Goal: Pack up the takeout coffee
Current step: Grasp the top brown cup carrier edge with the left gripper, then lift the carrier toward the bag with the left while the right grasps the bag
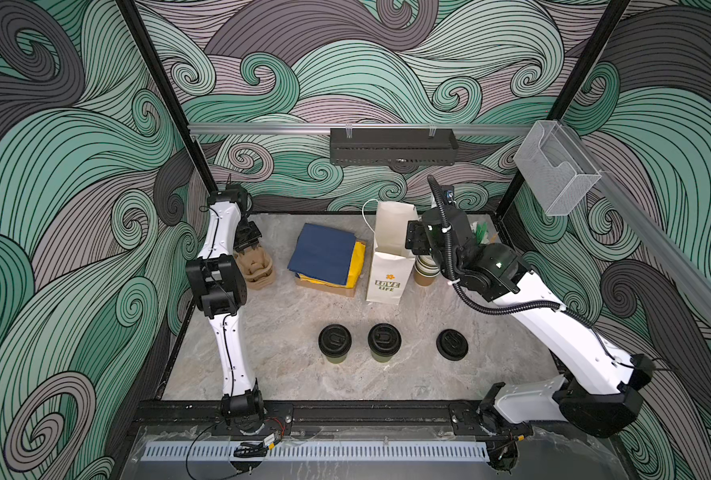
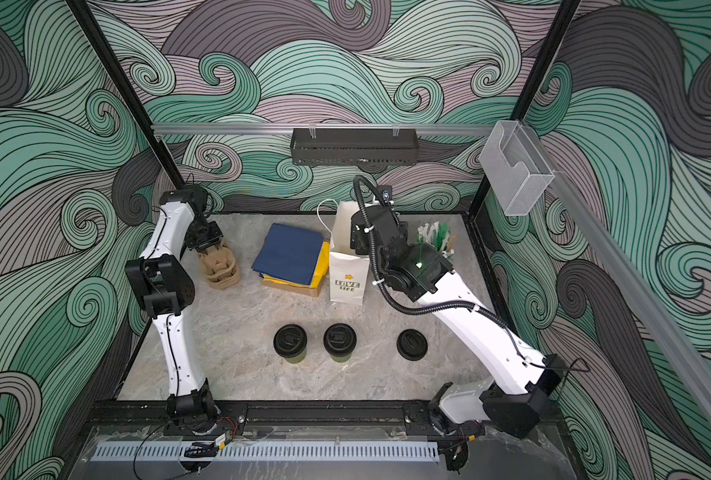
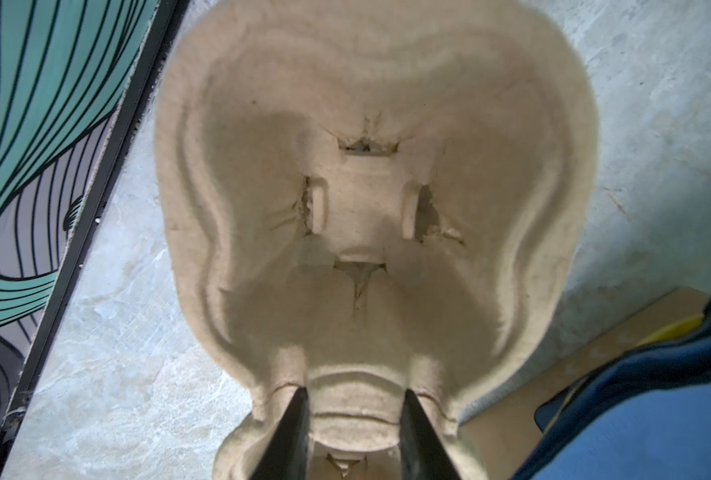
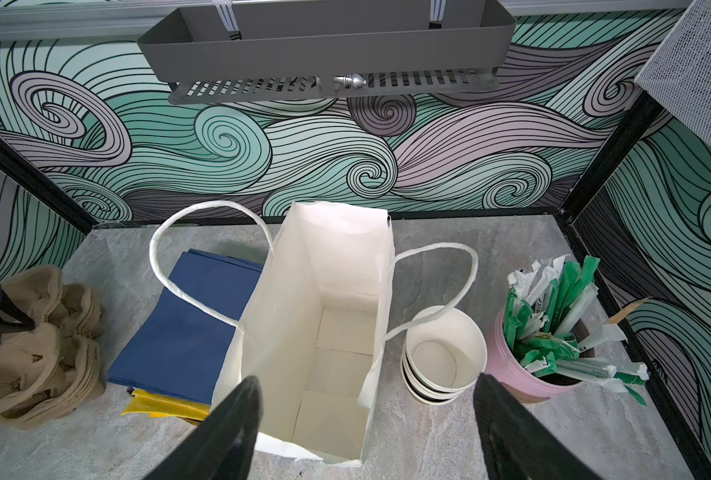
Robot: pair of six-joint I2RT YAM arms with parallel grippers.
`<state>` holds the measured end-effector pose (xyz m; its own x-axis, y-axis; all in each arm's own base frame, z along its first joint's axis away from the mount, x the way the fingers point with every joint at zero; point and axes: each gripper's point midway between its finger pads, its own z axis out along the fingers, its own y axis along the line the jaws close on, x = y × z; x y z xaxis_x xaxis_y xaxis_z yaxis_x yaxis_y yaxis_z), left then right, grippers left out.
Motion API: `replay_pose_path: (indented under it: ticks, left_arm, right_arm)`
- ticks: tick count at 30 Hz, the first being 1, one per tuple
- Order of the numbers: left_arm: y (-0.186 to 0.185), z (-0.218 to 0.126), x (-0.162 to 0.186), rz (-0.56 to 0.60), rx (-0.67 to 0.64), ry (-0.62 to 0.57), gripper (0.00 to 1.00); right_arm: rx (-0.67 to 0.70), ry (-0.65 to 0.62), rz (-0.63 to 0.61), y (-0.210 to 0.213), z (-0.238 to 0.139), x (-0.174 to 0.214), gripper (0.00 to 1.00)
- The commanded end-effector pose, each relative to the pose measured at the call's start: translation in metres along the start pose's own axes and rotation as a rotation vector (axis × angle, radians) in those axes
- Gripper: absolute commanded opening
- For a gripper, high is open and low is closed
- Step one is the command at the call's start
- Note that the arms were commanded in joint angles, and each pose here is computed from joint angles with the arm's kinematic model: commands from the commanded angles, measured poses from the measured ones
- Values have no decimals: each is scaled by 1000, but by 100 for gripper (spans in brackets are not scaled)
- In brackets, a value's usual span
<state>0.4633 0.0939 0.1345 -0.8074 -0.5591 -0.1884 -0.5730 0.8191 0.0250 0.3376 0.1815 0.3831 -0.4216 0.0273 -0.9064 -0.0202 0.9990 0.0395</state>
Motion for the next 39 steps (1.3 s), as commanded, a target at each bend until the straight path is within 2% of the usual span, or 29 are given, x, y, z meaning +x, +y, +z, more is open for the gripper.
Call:
replay_pose_path:
  ticks: [1, 13, 17, 21, 24, 29, 35, 39]
  left_arm:
    - [7, -31, 1, 2, 9, -32, 15]
    - [-6, -37, 11, -1, 97, 31, 15]
    - [-13, -59, 25, 6, 163, 46, 15]
    - [-15, -87, 39, 24, 207, 26, 15]
    - [-16, -106, 54, 36, 224, 17, 15]
    - [-18, -129, 98, 46, 234, 59, 15]
    - [-30, -166, 141, 70, 328, 44, 15]
    - [-35, -190, 173, 115, 334, 47, 16]
  right_arm:
    - [-7, -20, 33, -4, -2, -9, 81]
    - [-31, 15, 36, -10, -1, -12, 81]
    - [-80, 101, 101, -12, 6, -4, 81]
    - [-67, 217, 137, -21, 13, 7, 81]
    - [-59, 291, 184, -31, 17, 15, 81]
    - [-60, 459, 292, -47, 28, 38, 79]
    - [-104, 501, 303, -41, 37, 42, 80]
    - [-138, 533, 325, -36, 39, 45, 81]
